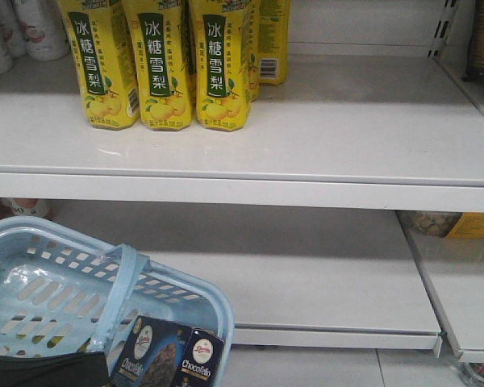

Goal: Left arm holds basket, right arm returns cookies

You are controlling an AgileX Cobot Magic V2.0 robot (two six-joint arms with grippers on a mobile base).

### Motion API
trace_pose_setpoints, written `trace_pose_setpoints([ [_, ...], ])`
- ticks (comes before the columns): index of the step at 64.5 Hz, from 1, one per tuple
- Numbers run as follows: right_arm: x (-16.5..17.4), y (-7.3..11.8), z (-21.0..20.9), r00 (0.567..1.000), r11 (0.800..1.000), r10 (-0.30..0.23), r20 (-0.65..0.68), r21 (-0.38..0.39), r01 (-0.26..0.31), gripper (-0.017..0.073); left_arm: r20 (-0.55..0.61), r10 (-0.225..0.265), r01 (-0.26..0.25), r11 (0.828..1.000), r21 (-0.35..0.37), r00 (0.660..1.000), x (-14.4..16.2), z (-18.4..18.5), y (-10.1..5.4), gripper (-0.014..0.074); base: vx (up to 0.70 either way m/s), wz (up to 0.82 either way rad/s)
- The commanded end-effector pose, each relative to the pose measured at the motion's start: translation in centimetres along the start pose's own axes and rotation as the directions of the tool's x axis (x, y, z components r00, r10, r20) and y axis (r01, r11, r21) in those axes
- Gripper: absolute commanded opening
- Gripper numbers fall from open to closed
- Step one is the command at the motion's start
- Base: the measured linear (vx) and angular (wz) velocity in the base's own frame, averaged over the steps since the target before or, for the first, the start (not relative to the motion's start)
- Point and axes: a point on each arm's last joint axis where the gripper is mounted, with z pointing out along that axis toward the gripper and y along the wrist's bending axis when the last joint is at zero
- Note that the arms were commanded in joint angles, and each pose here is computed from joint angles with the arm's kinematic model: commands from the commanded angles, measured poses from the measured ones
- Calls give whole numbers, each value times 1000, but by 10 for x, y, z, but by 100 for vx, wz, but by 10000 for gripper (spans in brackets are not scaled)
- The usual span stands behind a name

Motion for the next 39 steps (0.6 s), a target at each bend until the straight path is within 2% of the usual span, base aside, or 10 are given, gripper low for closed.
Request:
trace_pose_setpoints([
  [1,-16,15,2,1000,993,7,21,-121,-5,385,64,-6,2,998,64,998,-11,-1,-12,-7,0,0],
  [5,-20,17,3,999,988,14,41,-154,-7,500,71,-7,3,998,57,997,-12,-1,-12,-7,0,0],
  [9,-21,19,3,998,985,-11,56,-174,21,592,81,-6,2,999,48,997,-12,-2,-11,-7,0,0],
  [14,-21,21,3,999,980,-14,50,-198,23,666,98,-5,2,999,33,995,-14,-2,-10,-7,0,0],
  [21,-20,23,9,998,970,26,-58,-240,-40,673,108,15,-18,1000,22,994,-15,-2,-9,-7,0,0],
  [30,-24,20,24,968,954,84,-238,-260,-147,646,109,19,-21,1000,20,994,-15,-2,-9,-7,0,0],
  [33,-28,18,30,956,946,108,-271,-267,-182,634,109,19,-21,1000,20,994,-15,-2,-9,-7,0,0],
  [39,-37,18,38,949,921,123,-289,-322,-217,610,111,19,-21,1000,18,994,-15,-2,-8,-7,0,0],
])
